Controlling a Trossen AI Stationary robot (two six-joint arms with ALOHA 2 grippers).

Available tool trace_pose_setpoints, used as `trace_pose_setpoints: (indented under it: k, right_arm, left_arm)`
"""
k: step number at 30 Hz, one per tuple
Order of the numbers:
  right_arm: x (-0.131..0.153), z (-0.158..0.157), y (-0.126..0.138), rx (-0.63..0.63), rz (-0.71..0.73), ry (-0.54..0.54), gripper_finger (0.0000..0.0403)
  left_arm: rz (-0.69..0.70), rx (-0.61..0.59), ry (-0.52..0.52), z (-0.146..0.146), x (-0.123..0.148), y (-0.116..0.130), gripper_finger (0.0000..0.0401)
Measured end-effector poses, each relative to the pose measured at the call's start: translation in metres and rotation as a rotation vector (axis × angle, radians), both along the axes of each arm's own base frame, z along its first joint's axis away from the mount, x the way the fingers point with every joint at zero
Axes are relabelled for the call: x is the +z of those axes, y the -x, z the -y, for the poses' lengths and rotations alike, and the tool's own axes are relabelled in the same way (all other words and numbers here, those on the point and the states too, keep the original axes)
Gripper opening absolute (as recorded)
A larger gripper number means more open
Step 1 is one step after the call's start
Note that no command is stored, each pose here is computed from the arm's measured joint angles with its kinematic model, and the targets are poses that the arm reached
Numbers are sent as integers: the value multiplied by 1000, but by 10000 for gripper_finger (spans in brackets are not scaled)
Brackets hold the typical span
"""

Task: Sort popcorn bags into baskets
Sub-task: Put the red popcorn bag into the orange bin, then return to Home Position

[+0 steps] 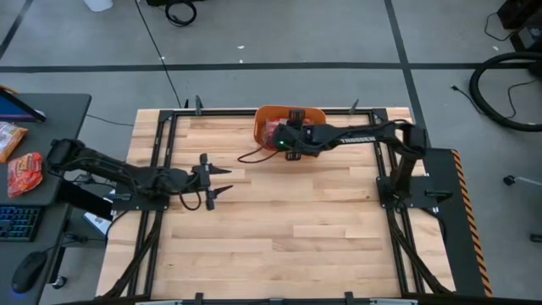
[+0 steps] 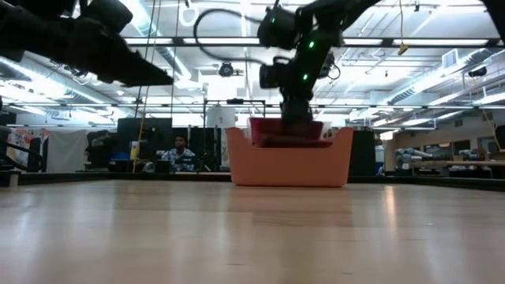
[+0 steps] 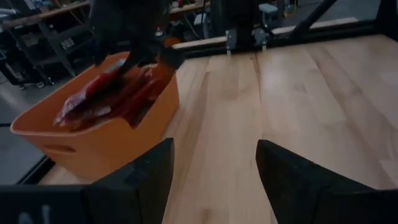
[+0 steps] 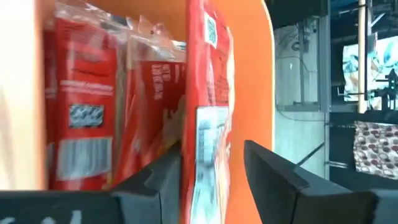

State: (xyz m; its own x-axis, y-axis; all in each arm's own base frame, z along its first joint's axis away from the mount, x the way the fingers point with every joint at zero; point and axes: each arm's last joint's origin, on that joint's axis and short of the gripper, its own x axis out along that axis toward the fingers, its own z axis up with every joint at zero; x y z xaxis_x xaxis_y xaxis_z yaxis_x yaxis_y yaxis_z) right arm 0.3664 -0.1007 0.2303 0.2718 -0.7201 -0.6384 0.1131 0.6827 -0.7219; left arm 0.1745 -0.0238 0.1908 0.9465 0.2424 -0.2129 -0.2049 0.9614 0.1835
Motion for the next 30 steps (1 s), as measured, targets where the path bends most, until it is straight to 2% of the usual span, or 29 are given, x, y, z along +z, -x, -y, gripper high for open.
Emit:
trace_pose_setpoints:
  k: [9,14,17,25,30]
  right_arm:
    - [37,-18,30,-81,77,-67,170]
    - [50,-25,48,-150,182,-254,167]
    - [46,-34,56,-158,226,-330,166]
    - [21,-59,81,-106,390,-419,165]
    - [8,-69,106,-70,485,-490,165]
  left_arm:
    - [28,-5,27,-2,1,17,231]
    - [26,-12,39,-3,3,24,231]
    - [5,-10,43,-4,2,28,231]
    - [-5,-24,52,-4,3,33,231]
    - [-15,-25,52,-4,2,34,231]
